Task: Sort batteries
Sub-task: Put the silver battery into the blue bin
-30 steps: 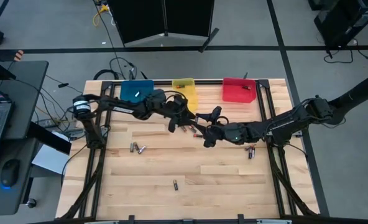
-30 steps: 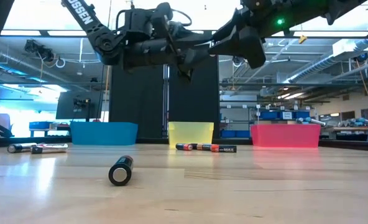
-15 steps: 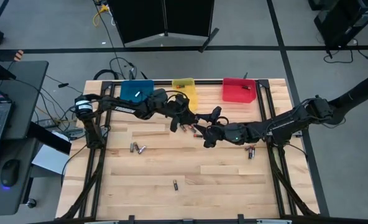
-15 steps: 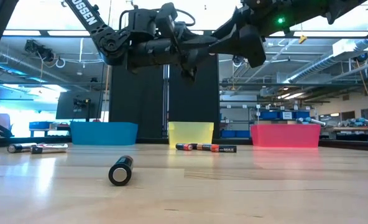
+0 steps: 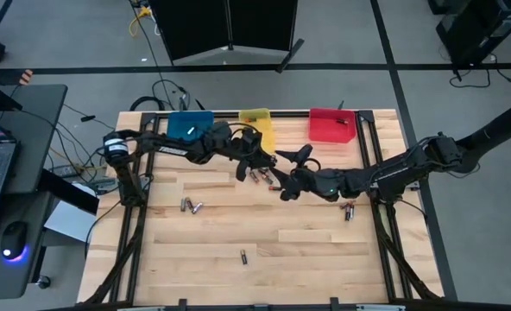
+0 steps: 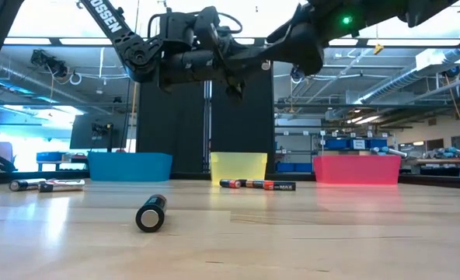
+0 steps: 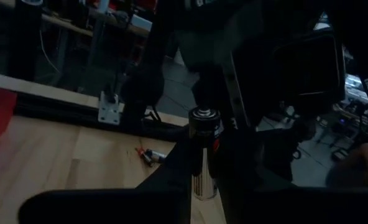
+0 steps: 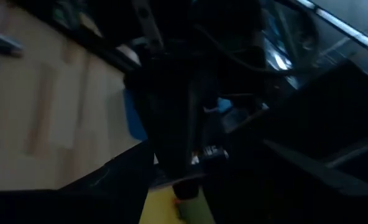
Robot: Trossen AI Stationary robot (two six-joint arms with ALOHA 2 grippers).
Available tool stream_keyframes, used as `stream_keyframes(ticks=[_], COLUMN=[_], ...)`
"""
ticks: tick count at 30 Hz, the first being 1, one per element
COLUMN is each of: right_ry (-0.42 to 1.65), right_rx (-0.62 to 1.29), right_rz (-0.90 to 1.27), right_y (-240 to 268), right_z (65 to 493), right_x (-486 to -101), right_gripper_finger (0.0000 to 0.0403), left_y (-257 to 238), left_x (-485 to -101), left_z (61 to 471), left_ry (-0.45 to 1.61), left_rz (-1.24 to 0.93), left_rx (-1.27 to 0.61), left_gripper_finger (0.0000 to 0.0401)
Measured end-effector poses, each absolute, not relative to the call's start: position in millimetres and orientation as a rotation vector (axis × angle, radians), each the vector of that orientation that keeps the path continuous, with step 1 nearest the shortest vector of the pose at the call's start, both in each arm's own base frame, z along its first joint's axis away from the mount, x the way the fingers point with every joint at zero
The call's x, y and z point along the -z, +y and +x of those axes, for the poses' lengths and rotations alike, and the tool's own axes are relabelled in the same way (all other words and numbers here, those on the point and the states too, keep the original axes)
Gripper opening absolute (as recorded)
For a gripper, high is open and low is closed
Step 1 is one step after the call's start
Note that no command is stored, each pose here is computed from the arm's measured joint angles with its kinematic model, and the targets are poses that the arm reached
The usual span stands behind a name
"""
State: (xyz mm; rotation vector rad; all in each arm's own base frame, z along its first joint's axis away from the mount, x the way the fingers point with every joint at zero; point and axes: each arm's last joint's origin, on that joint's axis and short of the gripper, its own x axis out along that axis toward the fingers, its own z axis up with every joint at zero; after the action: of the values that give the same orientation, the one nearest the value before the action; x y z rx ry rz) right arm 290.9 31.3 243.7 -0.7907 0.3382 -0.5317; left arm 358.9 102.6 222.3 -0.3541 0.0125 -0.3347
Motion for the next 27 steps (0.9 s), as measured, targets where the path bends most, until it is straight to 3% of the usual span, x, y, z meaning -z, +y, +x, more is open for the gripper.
stream_keyframes(ticks=[4, 8, 14, 23, 27], right_ry=[0.326, 0.331, 0.428, 0.501, 0.491], right_rx=[0.559, 0.59, 0.644, 0.66, 0.668], right_rz=[-0.763, -0.69, -0.544, -0.405, -0.399], right_y=[30.0, 22.0, -1.5, -28.6, -33.6], right_z=[290.9, 291.3, 289.4, 285.8, 285.9], right_x=[-245.1, -243.1, -229.3, -218.5, -219.6], right_gripper_finger=[0.0307, 0.0285, 0.02, 0.0018, 0.002], left_y=[109.6, 121.5, 135.8, 148.0, 170.8], left_x=[-228.9, -245.8, -258.7, -268.0, -271.9], left_z=[354.0, 340.6, 310.0, 245.2, 221.3], left_ry=[-0.004, -0.016, 0.173, 0.667, 0.807], left_rz=[-0.305, -0.234, -0.177, -0.183, -0.206], left_rx=[0.315, 0.299, 0.108, -0.26, -0.396], left_gripper_finger=[0.0052, 0.0052, 0.0052, 0.0052, 0.0052])
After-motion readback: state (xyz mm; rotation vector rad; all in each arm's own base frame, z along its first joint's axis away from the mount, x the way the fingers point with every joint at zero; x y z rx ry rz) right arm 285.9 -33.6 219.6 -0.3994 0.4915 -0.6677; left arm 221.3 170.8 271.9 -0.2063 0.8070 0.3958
